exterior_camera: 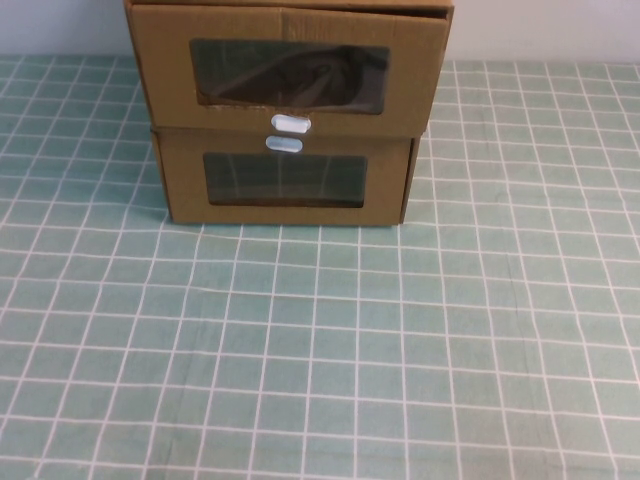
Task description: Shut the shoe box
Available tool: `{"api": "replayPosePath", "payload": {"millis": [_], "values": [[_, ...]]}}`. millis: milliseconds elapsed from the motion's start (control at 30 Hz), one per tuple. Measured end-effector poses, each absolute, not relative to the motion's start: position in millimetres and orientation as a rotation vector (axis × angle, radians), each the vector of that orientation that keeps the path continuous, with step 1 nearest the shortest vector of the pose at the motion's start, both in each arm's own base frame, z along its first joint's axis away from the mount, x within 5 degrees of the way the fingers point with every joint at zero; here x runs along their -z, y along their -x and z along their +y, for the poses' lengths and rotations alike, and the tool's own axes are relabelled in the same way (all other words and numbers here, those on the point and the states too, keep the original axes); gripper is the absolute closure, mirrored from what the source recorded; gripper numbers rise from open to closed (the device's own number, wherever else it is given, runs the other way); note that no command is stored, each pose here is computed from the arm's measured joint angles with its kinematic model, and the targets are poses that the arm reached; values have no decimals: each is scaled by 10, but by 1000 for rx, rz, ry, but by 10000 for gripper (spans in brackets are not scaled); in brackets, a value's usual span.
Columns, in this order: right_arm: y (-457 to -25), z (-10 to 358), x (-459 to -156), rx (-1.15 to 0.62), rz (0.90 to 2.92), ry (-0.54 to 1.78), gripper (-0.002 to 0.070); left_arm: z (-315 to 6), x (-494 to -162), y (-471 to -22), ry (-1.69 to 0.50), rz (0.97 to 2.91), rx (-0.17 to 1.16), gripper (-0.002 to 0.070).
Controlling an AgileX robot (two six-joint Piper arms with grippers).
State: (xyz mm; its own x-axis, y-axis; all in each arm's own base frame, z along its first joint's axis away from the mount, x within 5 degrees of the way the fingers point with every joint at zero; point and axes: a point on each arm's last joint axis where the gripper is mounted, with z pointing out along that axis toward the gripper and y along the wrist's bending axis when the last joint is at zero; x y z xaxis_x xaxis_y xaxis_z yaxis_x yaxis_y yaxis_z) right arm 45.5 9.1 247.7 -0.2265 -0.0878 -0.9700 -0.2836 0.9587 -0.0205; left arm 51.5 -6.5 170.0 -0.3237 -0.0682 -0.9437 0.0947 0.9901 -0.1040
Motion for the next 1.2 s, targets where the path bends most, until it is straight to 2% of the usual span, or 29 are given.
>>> {"api": "replayPosePath", "payload": {"millis": [133, 333, 667, 1200], "values": [[-427, 85, -2443, -126, 1754, 266, 690, -65, -1700, -515, -19, 1893, 164, 680], [-482, 64, -2179, -91, 1719, 123, 690, -65, -1700, -515, -19, 1893, 164, 680], [-532, -32, -1762, 40, 1840, -69, 690, -65, -1700, -515, -19, 1893, 164, 680], [-530, -37, -1735, 47, 1852, -75, 690, -65, -1700, -515, -19, 1893, 164, 680]]}}
